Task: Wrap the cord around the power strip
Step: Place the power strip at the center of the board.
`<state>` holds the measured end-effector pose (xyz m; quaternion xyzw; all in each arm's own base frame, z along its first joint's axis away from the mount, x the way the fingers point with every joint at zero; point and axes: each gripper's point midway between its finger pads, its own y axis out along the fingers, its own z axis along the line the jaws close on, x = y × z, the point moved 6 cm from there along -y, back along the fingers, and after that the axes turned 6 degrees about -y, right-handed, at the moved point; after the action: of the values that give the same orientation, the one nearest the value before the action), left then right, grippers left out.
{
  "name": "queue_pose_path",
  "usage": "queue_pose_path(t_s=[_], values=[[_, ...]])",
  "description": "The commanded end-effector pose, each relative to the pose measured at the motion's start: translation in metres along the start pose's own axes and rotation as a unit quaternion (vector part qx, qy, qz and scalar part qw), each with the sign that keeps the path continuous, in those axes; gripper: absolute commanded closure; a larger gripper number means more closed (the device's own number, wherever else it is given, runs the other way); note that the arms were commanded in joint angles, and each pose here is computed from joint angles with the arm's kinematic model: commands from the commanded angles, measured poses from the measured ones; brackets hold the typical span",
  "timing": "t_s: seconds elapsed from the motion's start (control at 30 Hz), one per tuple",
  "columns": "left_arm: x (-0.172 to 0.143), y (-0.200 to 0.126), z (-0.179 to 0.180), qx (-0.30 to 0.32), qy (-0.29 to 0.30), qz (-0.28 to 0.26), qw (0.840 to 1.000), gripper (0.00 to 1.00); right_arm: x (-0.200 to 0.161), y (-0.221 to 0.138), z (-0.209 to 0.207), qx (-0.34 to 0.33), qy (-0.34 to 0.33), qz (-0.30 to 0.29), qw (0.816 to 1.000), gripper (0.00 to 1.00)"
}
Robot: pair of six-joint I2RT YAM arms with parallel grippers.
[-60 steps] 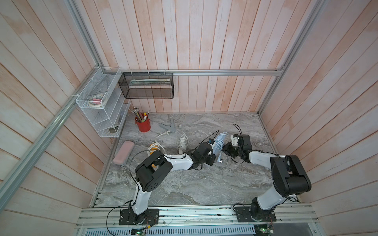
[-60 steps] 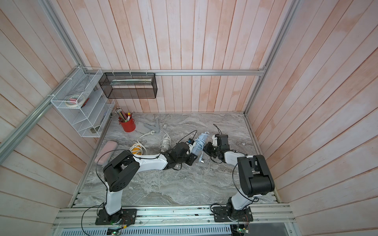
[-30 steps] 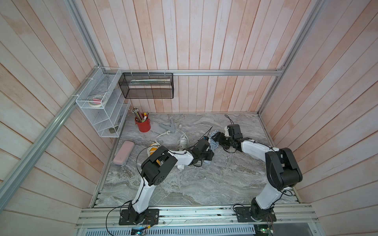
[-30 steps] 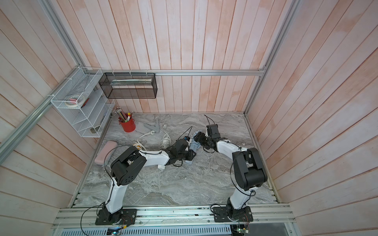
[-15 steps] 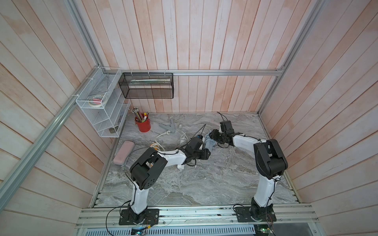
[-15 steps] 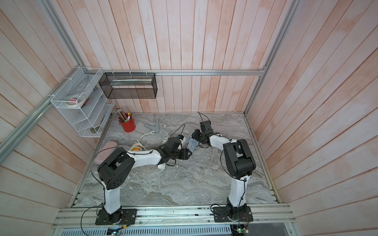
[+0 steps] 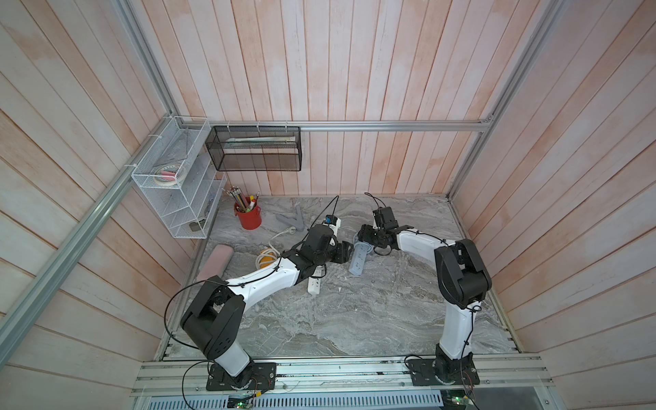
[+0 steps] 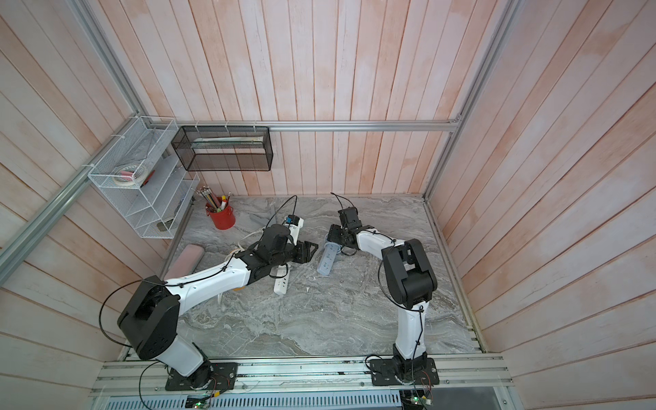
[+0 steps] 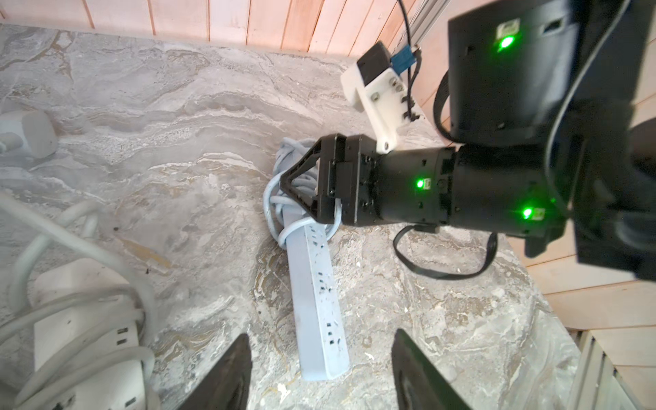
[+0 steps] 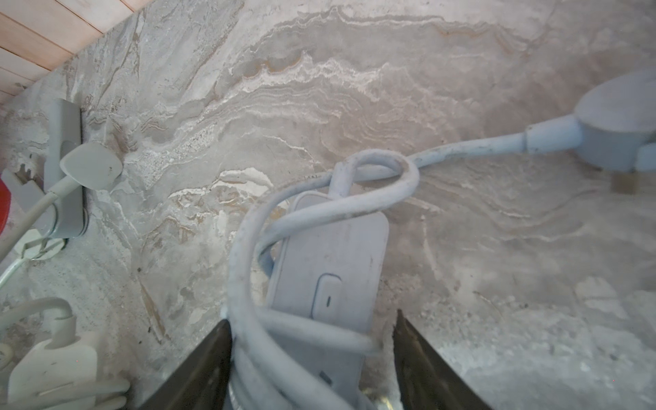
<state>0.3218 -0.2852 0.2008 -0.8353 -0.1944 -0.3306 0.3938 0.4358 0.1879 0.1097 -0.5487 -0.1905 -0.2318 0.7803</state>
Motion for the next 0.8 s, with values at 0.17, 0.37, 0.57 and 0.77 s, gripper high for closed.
queue_pose_path(t_s=[0.17,0.37,0.57,0.77], values=[[0.001,-0.007,0.002,0.01,0.023,-0.005,1.0,0.36,0.01,-0.016,0.0,-0.025,-0.025,0.019,0.999,0.22],[0.007,-0.016,0.001,0.017,0.034,-0.02,0.999,0.36,0.019,-0.033,0.004,-0.023,-0.025,0.001,0.999,0.19],[0.015,-0.026,0.004,0.022,0.042,-0.04,0.998,0.36,0.026,-0.046,0.006,-0.026,-0.031,-0.014,0.999,0.17],[0.023,-0.057,0.021,0.06,0.056,-0.088,0.993,0.35,0.027,-0.071,0.0,-0.058,-0.064,-0.056,0.995,0.17]])
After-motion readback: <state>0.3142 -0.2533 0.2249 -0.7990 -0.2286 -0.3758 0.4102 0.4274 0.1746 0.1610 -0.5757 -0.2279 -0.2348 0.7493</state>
